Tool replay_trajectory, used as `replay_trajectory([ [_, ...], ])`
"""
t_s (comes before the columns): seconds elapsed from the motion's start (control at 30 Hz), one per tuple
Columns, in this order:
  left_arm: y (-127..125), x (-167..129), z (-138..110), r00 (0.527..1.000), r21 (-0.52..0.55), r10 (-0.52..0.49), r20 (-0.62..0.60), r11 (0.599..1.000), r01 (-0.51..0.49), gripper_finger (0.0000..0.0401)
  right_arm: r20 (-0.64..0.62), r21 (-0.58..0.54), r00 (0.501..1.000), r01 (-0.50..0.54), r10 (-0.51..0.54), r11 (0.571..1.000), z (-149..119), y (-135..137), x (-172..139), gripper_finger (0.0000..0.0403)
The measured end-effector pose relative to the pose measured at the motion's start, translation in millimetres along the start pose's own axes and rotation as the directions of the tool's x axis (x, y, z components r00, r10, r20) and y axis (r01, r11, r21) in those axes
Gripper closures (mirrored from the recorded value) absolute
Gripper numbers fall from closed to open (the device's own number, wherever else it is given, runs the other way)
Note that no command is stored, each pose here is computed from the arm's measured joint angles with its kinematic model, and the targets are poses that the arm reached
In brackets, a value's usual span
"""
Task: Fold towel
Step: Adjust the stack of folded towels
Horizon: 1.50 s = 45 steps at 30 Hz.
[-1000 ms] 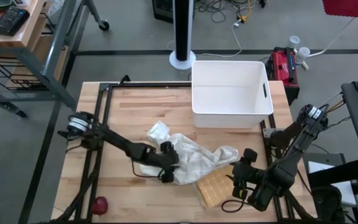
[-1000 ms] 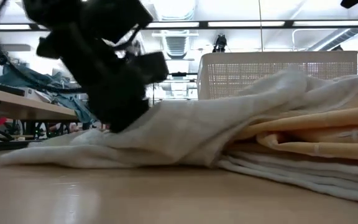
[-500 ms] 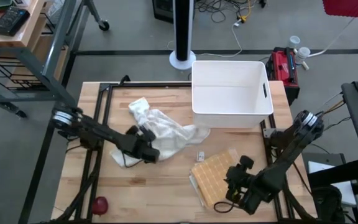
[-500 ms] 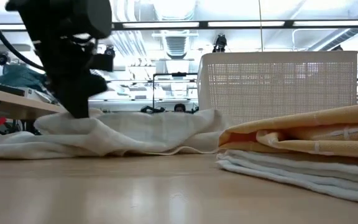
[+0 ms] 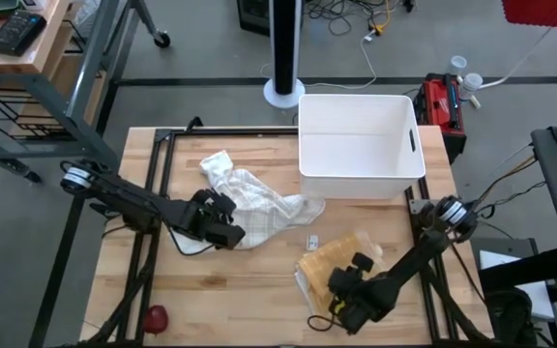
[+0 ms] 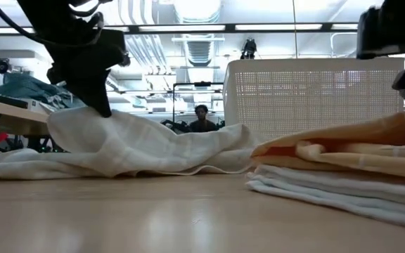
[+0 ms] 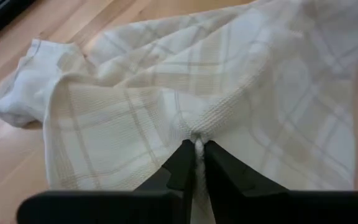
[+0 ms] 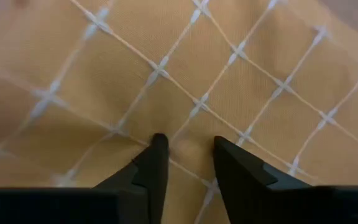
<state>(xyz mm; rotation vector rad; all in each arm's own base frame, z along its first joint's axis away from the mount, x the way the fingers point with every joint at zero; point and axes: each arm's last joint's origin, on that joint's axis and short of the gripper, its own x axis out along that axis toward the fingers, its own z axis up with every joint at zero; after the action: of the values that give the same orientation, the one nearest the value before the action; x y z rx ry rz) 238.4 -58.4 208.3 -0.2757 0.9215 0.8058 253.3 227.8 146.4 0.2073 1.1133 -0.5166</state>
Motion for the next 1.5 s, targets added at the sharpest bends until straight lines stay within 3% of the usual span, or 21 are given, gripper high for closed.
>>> replay_trajectory([
  [0.23,-1,-3,-6,1.0,0.019,0.007,-0.011,1.0,-0.006,0.0387,-0.064,-0.019,0.994,0.088,-0.089,0.996,-15,-15,10,0.033],
  [0.5,0,-4,-10,1.0,0.017,0.021,-0.022,1.0,-0.021,0.0396,-0.154,-0.019,0.972,0.176,-0.176,0.984,-40,-60,-8,0.0379],
  [0.67,0,-3,-11,1.0,0.007,0.026,-0.017,1.0,-0.026,0.0389,-0.108,0.069,0.982,0.163,-0.155,0.984,-50,-89,-19,0.0395],
  [0.77,-2,-4,-12,1.0,0.017,0.008,-0.025,1.0,-0.008,0.0392,0.0,0.132,0.998,0.069,-0.069,0.989,-45,-98,-40,0.0394],
  [0.93,-8,-11,-14,0.998,0.057,-0.041,-0.044,0.997,0.043,0.0399,0.269,0.214,0.96,-0.141,0.081,0.967,-28,-113,-84,0.0373],
  [1.03,-13,-21,-11,0.997,0.068,-0.078,-0.03,0.994,0.079,0.0394,0.335,0.206,0.934,-0.198,0.121,0.958,-15,-123,-101,0.035],
  [1.37,-15,-62,19,0.978,0.123,-0.202,0.047,0.973,0.195,0.0361,0.393,0.339,0.919,-0.106,-0.038,0.935,52,-136,-73,0.025],
  [1.5,-14,-67,22,0.977,0.161,-0.208,0.055,0.967,0.197,0.0356,0.373,0.336,0.927,-0.092,-0.042,0.937,81,-143,-57,0.0221],
])
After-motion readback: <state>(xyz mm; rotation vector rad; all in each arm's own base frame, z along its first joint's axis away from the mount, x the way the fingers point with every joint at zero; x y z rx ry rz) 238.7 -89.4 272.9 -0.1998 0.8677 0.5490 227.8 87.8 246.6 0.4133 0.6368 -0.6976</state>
